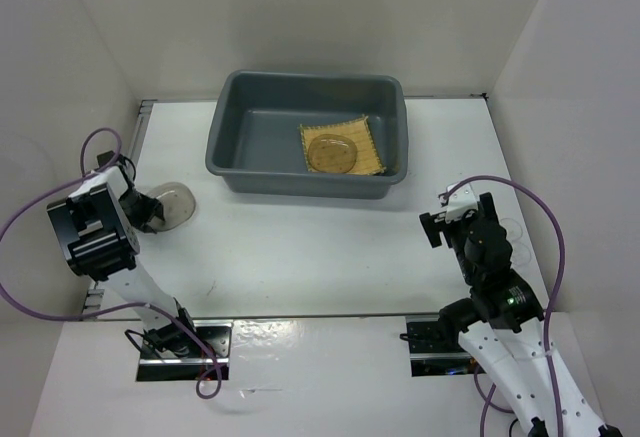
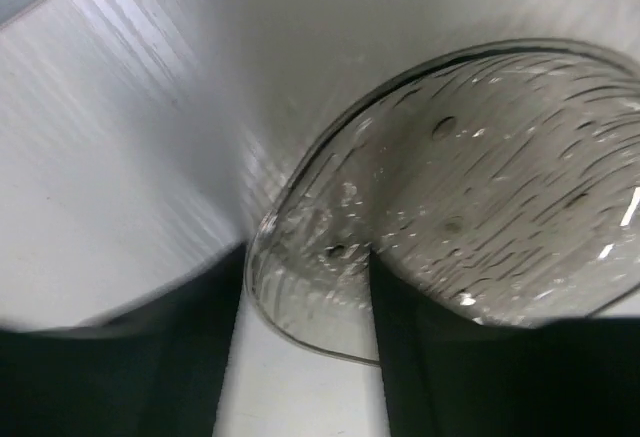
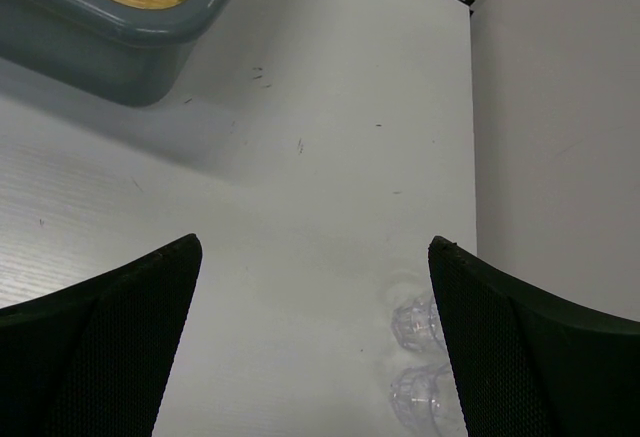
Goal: Place the mixed dishes into the plastic bin
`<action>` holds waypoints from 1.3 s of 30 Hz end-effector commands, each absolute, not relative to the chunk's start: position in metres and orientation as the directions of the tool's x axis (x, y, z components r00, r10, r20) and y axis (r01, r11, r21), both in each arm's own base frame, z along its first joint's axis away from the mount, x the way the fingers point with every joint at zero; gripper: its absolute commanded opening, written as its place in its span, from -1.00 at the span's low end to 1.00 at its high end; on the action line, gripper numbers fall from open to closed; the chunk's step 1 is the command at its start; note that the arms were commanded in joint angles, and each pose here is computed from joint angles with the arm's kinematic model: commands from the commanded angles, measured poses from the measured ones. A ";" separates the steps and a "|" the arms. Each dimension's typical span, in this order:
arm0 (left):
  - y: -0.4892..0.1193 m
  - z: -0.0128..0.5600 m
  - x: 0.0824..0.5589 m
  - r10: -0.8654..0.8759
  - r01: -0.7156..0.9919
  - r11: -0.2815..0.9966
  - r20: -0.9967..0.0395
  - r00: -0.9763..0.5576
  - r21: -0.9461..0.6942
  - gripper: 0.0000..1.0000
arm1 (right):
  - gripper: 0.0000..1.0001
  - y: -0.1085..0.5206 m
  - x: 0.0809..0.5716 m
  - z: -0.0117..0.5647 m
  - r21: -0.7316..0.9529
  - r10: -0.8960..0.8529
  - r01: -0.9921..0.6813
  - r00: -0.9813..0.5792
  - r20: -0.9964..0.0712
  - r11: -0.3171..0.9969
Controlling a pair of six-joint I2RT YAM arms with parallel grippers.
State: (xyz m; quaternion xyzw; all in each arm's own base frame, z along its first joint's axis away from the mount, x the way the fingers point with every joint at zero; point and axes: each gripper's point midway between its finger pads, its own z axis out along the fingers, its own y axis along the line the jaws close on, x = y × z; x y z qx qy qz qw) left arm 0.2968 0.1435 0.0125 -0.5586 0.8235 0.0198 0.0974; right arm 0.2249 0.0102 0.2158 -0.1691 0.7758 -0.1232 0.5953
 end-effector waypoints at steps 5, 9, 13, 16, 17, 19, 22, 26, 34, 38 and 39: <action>0.139 -0.006 0.273 -0.924 -0.936 0.353 -0.160 -0.347 -0.007 -1.00 | 0.97 0.007 0.227 0.235 -0.363 -0.367 -0.057 -0.164 -0.915 0.930; 0.140 0.026 0.278 -0.934 -0.950 0.302 -0.221 -0.279 -0.077 -1.00 | 0.97 0.007 0.227 0.235 -0.363 -0.367 -0.057 -0.164 -0.916 0.930; 0.133 0.083 0.291 -0.944 -0.934 0.250 -0.279 -0.177 -0.254 -1.00 | 0.97 0.007 0.227 0.235 -0.363 -0.367 -0.057 -0.164 -0.916 0.930; 0.127 0.131 0.300 -0.948 -0.892 0.203 -0.309 -0.076 -0.404 -1.00 | 0.97 0.007 0.227 0.235 -0.363 -0.367 -0.057 -0.164 -0.916 0.930; 0.125 0.142 0.302 -0.953 -0.879 0.169 -0.301 -0.031 -0.445 -1.00 | 0.97 0.007 0.227 0.235 -0.363 -0.367 -0.057 -0.164 -0.916 0.930; 0.120 0.172 0.301 -0.950 -0.834 0.150 -0.311 0.027 -0.531 -1.00 | 0.97 0.007 0.227 0.235 -0.363 -0.367 -0.057 -0.164 -0.916 0.930; 0.118 0.218 0.309 -0.947 -0.764 0.130 -0.307 0.093 -0.632 -1.00 | 0.97 0.007 0.227 0.235 -0.363 -0.367 -0.057 -0.164 -0.916 0.930; 0.100 0.257 0.331 -0.966 -0.684 0.157 -0.255 0.044 -0.712 -1.00 | 0.97 0.007 0.227 0.235 -0.363 -0.367 -0.057 -0.164 -0.916 0.930; -0.023 0.365 0.402 -0.920 -0.273 0.388 -0.352 -0.175 -0.880 -1.00 | 0.97 0.008 0.229 0.232 -0.368 -0.373 -0.063 -0.180 -0.910 0.928; -0.080 0.366 0.454 -0.833 -0.277 0.535 -0.444 -0.330 -0.798 -1.00 | 0.97 0.008 0.229 0.232 -0.368 -0.373 -0.063 -0.180 -0.910 0.928; -0.089 0.366 0.460 -0.827 -0.279 0.542 -0.444 -0.345 -0.793 -1.00 | 0.97 0.007 0.229 0.232 -0.361 -0.365 -0.053 -0.183 -0.913 0.931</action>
